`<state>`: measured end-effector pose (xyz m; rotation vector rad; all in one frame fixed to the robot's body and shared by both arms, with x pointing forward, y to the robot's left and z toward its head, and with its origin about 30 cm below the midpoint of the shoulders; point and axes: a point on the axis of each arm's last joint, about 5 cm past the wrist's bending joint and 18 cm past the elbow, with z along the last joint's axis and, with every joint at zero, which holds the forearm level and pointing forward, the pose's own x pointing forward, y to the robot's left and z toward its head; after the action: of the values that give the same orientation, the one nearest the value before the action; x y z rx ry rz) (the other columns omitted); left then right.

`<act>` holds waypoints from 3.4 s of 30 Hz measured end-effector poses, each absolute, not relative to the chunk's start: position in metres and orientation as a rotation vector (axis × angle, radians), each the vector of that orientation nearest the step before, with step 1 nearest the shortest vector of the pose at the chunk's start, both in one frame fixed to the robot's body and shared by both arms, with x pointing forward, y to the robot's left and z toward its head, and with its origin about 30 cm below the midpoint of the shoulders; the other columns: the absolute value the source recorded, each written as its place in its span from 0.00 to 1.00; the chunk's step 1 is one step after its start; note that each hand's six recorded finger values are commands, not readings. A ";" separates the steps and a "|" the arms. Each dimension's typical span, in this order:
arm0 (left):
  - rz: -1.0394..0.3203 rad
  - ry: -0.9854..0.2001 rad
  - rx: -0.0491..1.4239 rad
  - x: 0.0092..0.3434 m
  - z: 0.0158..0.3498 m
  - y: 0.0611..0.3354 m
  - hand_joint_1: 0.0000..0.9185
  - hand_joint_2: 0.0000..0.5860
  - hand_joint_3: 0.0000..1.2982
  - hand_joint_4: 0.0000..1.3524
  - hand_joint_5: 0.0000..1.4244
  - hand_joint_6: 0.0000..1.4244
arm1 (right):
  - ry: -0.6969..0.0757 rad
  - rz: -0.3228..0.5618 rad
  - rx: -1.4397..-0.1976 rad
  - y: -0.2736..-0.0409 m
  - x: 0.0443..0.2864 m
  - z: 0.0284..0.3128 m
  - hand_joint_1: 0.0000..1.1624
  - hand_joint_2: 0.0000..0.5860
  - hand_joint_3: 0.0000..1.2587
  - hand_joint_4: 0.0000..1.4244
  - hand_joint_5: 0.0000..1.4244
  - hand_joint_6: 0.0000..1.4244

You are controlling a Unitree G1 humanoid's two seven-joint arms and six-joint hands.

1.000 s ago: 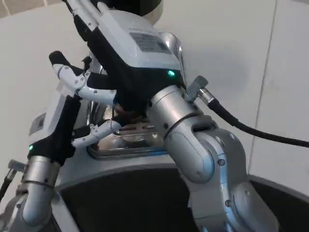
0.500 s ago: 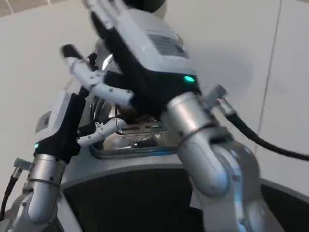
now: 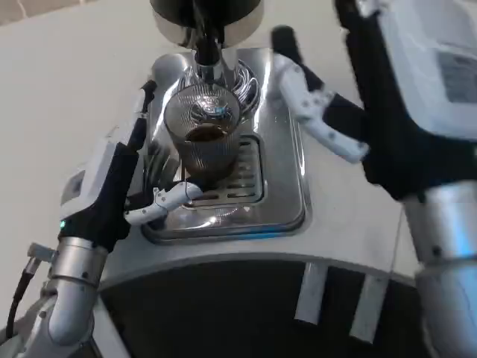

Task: Grasp the cup under the faucet to collect the drink, then remove the cup.

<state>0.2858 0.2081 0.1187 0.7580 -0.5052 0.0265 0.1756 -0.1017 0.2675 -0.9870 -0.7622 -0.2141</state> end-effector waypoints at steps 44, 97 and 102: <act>0.048 -0.461 0.639 0.303 0.117 0.175 0.43 0.07 0.00 0.00 0.08 0.11 | -0.223 -0.094 -1.310 -0.161 0.145 0.172 0.24 0.79 0.00 0.00 0.00 0.00; 0.116 -0.532 0.532 0.305 0.111 0.113 0.83 0.05 0.84 0.86 0.89 1.00 | -0.104 -0.139 -1.217 -0.143 0.123 0.189 0.19 0.81 0.00 0.00 0.00 0.01; 0.154 -0.543 0.570 0.302 0.108 0.130 0.84 0.01 0.86 0.86 0.88 1.00 | -0.121 -0.109 -1.202 -0.141 0.131 0.187 0.19 0.81 0.00 0.00 0.00 0.02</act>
<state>0.3021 0.1305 0.1083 0.5699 -0.5428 0.1539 0.1314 -0.1414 0.1874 -1.2018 -0.1207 -0.1091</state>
